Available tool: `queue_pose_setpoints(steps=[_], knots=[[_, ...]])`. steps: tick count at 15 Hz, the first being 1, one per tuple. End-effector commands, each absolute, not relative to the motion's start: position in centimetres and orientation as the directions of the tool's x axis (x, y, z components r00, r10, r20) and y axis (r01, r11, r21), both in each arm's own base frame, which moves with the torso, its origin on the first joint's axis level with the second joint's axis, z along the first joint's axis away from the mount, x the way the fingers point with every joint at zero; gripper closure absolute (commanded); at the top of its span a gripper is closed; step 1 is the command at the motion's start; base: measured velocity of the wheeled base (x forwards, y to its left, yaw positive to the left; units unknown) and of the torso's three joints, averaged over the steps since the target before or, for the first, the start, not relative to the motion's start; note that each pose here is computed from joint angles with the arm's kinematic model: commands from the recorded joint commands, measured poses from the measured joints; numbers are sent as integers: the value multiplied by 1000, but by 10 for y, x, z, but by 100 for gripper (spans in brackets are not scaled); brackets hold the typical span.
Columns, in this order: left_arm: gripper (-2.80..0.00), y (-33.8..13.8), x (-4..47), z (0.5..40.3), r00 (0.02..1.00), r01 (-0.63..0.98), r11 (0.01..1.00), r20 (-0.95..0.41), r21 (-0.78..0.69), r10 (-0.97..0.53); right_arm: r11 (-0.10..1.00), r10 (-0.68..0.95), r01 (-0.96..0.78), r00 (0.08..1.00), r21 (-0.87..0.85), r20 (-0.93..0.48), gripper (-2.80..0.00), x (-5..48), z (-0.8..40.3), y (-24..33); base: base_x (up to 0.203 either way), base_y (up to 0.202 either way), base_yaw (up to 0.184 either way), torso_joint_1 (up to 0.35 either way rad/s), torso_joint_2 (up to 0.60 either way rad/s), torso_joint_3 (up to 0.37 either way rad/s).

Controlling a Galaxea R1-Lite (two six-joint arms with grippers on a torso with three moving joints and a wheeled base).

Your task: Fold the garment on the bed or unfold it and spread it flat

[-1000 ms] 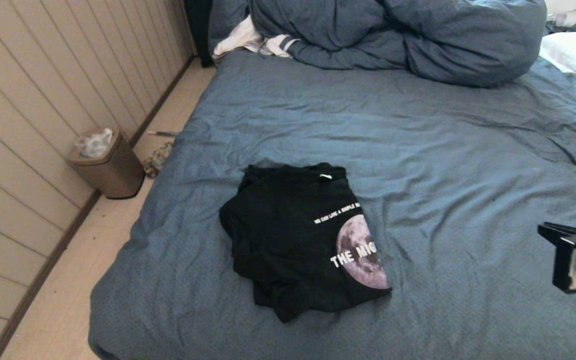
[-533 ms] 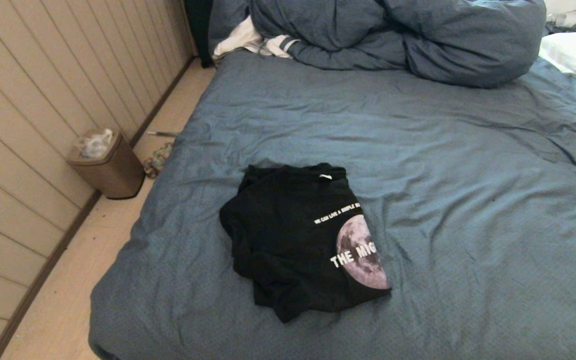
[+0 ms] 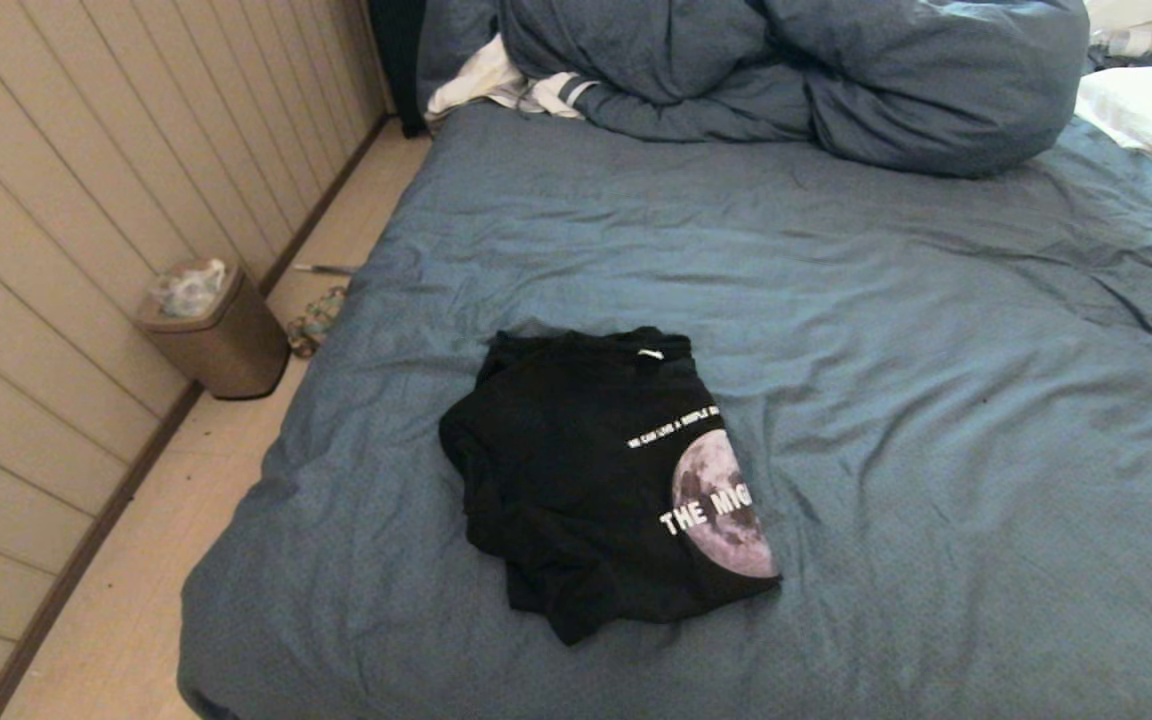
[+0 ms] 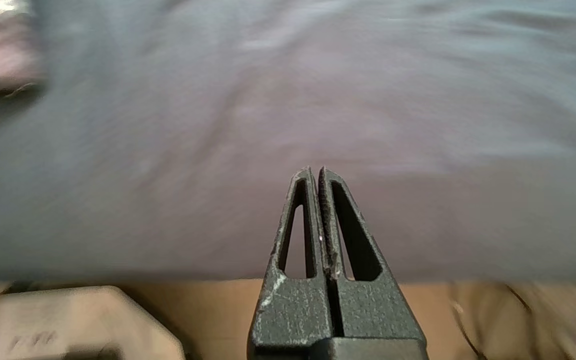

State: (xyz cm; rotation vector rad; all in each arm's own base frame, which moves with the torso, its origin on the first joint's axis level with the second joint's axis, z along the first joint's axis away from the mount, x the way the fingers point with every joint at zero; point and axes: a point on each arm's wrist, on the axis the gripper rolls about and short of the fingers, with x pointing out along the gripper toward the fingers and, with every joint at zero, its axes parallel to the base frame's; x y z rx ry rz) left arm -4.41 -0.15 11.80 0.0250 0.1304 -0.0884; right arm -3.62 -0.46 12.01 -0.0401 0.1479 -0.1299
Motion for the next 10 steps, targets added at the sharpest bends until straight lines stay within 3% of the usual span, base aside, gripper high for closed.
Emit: queue_pose_setpoints(steps=[1, 7, 10], knots=[[0, -2, -47, 110, 992, 89, 996, -98, 26, -86, 994, -107, 104, 991, -40, -79, 0, -44, 110, -3, 0, 0, 0, 0, 0, 0], [0, -1, -44, 106, 995, 65, 997, -77, 28, -63, 996, -72, 69, 996, -54, -51, 0, -41, 108, -2, 0, 0, 0, 0, 0, 0], [0, -1, -27, 73, 993, 40, 995, -110, 89, -30, 998, 12, -14, 999, -64, -38, 0, -23, 74, 0, 0, 0, 0, 0, 0, 0]])
